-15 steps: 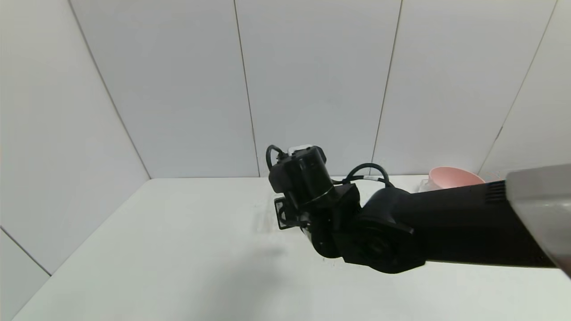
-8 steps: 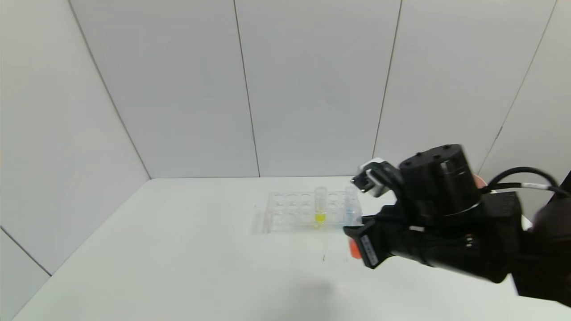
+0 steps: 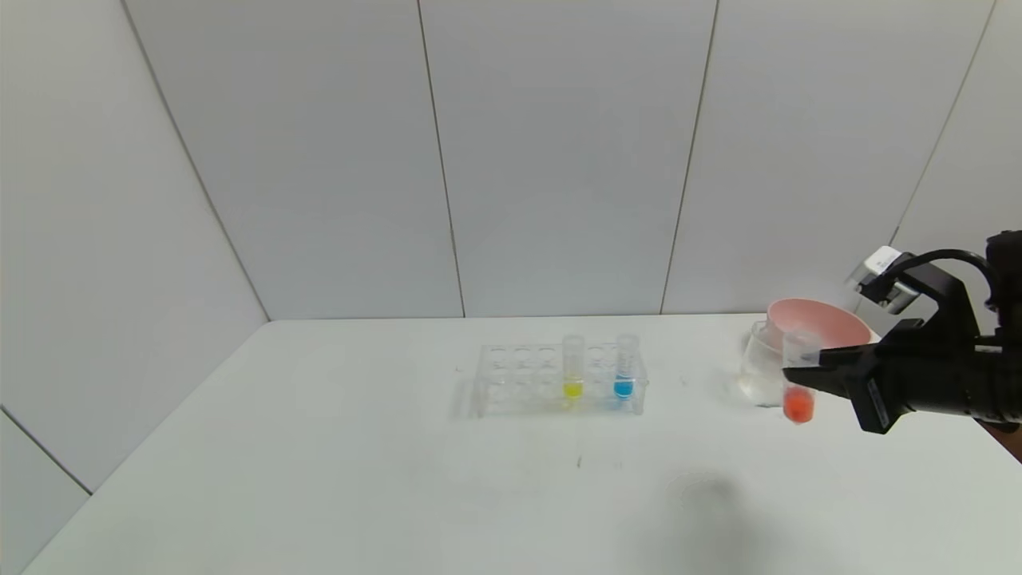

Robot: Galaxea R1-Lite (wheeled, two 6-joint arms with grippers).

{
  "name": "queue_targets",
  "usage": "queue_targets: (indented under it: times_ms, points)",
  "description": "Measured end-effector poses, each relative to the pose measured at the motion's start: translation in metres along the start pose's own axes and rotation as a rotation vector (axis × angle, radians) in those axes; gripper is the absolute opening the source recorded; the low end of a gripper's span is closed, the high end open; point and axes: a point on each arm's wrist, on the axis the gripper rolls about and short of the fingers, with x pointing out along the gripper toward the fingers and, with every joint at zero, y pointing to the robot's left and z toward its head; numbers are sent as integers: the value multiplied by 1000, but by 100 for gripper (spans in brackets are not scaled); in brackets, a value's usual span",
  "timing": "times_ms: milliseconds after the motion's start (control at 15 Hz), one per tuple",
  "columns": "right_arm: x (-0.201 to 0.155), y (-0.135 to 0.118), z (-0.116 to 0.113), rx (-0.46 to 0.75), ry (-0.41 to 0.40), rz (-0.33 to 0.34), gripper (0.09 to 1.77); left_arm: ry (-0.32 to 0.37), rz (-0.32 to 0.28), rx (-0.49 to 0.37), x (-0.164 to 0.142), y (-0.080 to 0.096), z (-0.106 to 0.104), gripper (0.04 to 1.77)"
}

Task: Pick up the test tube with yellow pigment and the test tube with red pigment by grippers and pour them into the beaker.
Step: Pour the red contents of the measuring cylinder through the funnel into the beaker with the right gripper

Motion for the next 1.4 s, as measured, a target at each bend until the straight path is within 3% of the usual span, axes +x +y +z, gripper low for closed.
queue_targets:
  times_ms: [267,667,933,1400]
  points:
    - [7,-53,5,-33,57,-88,49,0,0,0,0,0,0,172]
    - [13,-107,43,-44,159,-126,49,0,0,0,0,0,0,172]
    - [22,-129,51,-100,326,-138,49,0,0,0,0,0,0,172]
    - [40,-150,44,-331,488,-94,49,0,0,0,0,0,0,172]
